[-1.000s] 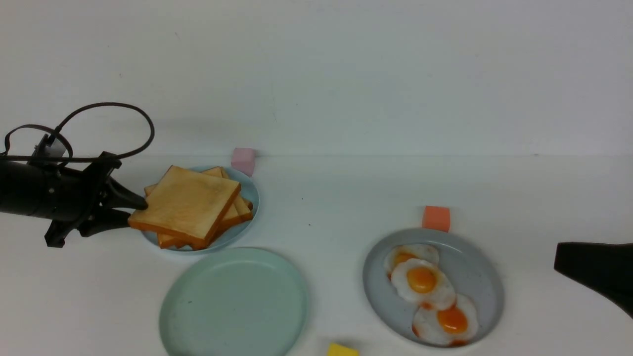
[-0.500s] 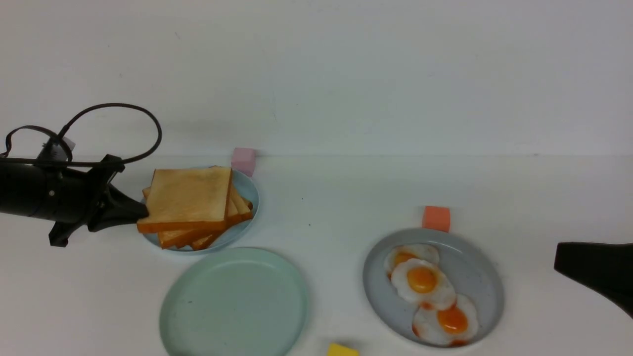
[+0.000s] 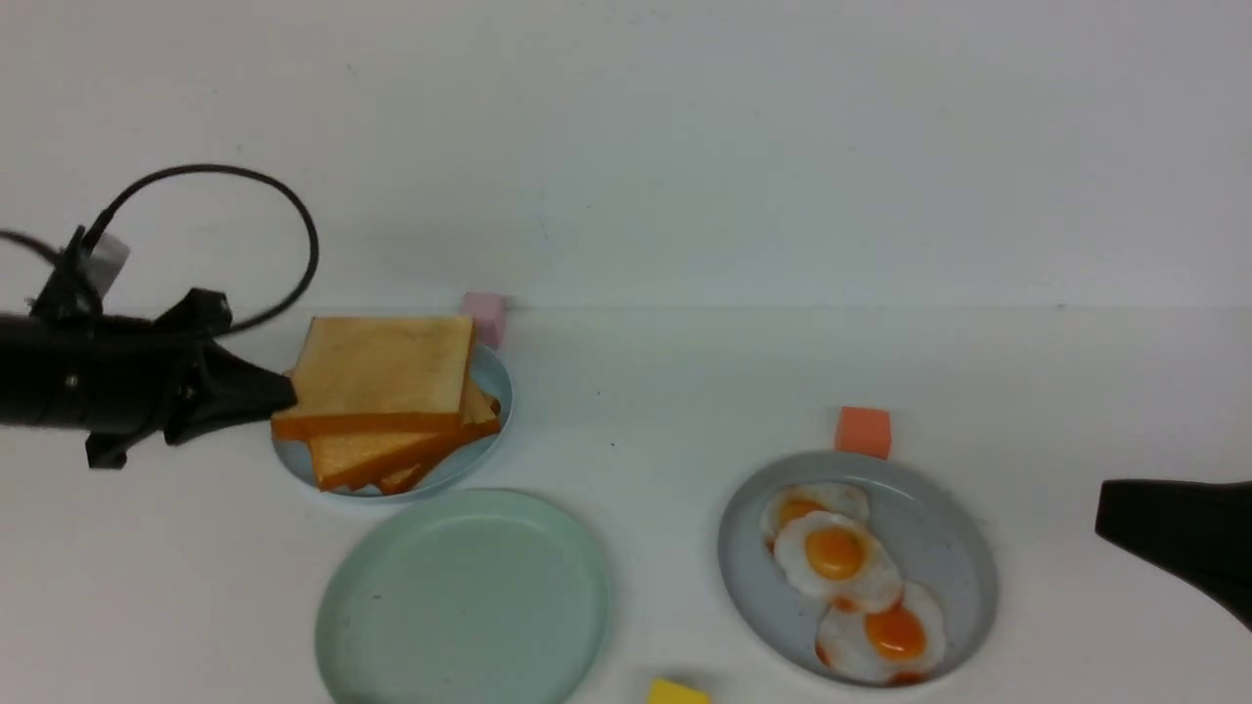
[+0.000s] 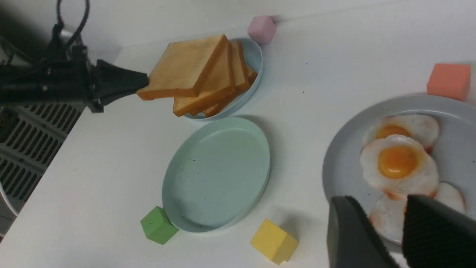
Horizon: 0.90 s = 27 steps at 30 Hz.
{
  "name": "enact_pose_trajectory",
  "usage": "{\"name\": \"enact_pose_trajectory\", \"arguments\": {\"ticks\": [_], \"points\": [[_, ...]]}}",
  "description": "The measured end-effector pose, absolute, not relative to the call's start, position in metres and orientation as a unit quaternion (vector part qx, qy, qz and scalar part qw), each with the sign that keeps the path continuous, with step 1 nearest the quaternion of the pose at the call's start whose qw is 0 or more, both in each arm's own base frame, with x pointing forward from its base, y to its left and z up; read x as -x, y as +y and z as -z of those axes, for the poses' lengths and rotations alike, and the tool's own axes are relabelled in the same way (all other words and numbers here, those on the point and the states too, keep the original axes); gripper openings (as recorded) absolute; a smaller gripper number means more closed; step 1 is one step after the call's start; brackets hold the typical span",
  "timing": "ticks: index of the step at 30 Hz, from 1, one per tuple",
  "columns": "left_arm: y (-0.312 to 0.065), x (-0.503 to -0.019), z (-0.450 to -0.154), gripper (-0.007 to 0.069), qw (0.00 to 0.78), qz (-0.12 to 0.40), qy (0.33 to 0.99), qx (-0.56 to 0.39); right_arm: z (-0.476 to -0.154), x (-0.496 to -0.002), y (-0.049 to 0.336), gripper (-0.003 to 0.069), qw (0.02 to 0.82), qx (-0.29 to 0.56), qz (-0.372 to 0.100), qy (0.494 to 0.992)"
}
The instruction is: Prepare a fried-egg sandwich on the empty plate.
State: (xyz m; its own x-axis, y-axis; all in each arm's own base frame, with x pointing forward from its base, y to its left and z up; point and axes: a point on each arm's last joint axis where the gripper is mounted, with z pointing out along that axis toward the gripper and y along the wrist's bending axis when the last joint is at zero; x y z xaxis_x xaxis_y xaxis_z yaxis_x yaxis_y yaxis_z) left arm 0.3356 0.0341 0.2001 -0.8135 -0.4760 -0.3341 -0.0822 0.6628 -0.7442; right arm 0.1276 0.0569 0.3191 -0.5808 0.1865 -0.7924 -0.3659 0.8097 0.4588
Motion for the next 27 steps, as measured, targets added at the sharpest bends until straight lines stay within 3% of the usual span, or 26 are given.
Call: {"name": "enact_pose_trajectory", "arguments": {"ticks": [12,19,27], "points": [[-0.016,-0.252,-0.180,-0.0011,0.228,0.388,0.880,0.153,-0.313,-0.142,0.058,0.0242,0.440,0.077,-0.287,0.848],[-0.032,-0.244,-0.161,-0.0011,0.227,0.313,0.907,0.165,-0.310,-0.145,0.059,0.0242,0.433,0.074,-0.286,0.852],[-0.032,-0.245,-0.161,-0.0003,0.230,0.306,0.907,0.173,-0.310,-0.145,0.059,0.0242,0.433,0.075,-0.286,0.852]]}}
